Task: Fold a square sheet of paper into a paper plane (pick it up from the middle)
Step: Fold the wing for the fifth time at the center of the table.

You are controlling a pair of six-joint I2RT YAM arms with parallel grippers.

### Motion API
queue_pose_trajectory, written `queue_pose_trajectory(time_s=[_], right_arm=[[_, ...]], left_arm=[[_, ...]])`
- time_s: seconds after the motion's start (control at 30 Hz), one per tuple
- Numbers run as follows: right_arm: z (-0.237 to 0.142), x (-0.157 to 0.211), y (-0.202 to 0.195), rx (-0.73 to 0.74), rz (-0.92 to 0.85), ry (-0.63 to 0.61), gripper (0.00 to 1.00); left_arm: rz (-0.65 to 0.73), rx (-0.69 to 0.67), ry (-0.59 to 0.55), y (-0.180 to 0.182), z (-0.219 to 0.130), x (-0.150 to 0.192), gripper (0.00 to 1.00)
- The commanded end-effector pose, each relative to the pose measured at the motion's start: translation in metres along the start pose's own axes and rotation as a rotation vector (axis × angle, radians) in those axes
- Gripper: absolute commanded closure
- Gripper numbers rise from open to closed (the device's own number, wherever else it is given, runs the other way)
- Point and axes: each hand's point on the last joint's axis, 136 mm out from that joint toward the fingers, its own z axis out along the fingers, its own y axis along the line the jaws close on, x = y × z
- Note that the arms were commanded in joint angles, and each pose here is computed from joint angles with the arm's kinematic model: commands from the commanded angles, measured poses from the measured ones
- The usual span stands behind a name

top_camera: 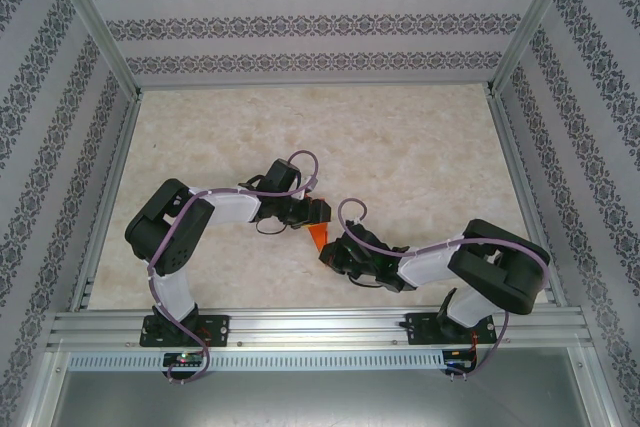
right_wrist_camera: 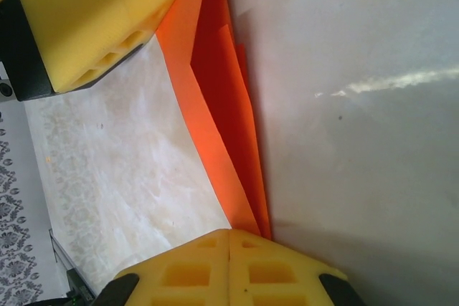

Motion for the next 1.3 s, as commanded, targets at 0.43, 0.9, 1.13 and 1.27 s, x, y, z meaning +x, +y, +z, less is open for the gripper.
queue_pose_trajectory(time_s=[0.43, 0.9, 1.13, 1.27], right_arm=[[-0.008, -0.026, 0.059, -0.063, -0.082, -0.059, 0.90], [0.007, -0.006, -0.060, 0.227, 0.069, -0.010, 0.98], [-0.004, 0.012, -0.081, 0.278, 0.051, 0.061, 0.98], [-0.004, 0.014, -0.079, 0.290, 0.026, 0.087, 0.99]], left_arm=[[-0.021, -0.067, 0.034, 0.021, 0.009, 0.012, 0.43], [0.004, -0.068, 0.027, 0.013, 0.006, 0.006, 0.43], [0.012, -0.088, -0.017, 0.010, 0.000, -0.006, 0.43], [0.011, -0.107, -0.037, 0.011, -0.001, -0.013, 0.43]])
